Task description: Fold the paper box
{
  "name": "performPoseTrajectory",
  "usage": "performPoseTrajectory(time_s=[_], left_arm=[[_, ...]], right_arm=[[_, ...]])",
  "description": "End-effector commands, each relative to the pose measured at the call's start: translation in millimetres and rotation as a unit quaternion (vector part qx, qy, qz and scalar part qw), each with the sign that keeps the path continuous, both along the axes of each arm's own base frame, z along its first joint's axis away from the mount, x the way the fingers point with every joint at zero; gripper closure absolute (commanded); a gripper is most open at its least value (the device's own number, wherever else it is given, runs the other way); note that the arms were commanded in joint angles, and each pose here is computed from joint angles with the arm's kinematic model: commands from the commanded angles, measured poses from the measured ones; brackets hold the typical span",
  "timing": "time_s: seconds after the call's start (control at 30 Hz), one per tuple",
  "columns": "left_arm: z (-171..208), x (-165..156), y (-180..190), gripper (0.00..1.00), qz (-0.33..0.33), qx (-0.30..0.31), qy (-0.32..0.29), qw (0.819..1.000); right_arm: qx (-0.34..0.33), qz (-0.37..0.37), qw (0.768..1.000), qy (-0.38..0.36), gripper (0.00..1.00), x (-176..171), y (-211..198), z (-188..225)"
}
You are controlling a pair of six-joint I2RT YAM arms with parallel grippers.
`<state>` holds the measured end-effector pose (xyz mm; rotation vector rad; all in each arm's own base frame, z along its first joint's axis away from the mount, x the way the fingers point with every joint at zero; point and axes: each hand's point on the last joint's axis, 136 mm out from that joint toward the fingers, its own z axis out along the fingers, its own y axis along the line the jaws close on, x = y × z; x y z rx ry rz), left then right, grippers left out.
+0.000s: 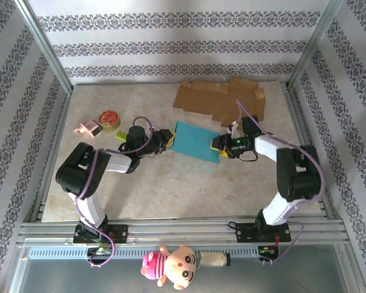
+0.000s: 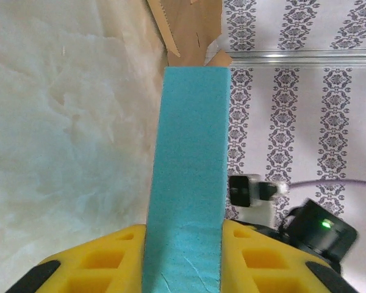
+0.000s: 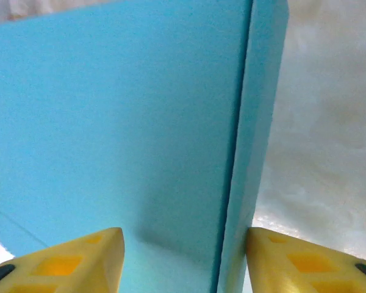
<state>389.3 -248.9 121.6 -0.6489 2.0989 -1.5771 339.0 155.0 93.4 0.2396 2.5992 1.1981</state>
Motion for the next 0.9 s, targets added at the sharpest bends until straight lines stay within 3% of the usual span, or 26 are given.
performPoseTrajectory(time_s=[0.0,0.13,0.23,0.33,0.4,0.47,0.57,0.7,0.87], left_arm=[[13.7,-2.4,-3.1,0.75,-0.013,0.024,-0.01,1.0],[19.9,-4.1,0.9,0.75,-0.008,0.041,-0.006,0.999],[27.5,-3.9,3.7,0.75,0.001,0.038,-0.009,0.999],[31.9,-4.4,6.4,0.76,0.009,0.041,-0.005,0.999],[30.8,-5.4,9.5,0.76,0.015,0.049,0.004,0.999],[28.3,-7.2,13.1,0.77,0.023,0.057,0.015,0.998],[22.7,-9.7,16.6,0.78,0.03,0.065,0.034,0.997],[19.4,-11.4,18.4,0.78,0.036,0.061,0.047,0.996],[17.9,-14.3,20.4,0.78,0.04,0.059,0.057,0.996]], right_arm=[[-0.033,-0.021,0.998,-0.048,0.43,0.2,-7.4,29.9],[-0.11,-0.031,0.982,-0.153,0.28,-4.3,-14.1,70.3],[-0.186,-0.016,0.945,-0.267,0.22,-13.7,-8.5,99.9],[-0.25,0.073,0.873,-0.412,0.18,-37.1,23.8,121.7],[-0.267,0.163,0.809,-0.499,0.16,-61.0,52.7,121.3],[-0.284,0.242,0.724,-0.58,0.12,-83.4,77.2,111.8],[-0.331,0.296,0.625,-0.643,0.04,-94.0,97.1,90.0],[-0.401,0.318,0.582,-0.632,0.02,-74.0,105.8,62.1],[-0.485,0.286,0.521,-0.642,0.03,-37.4,108.5,55.7]])
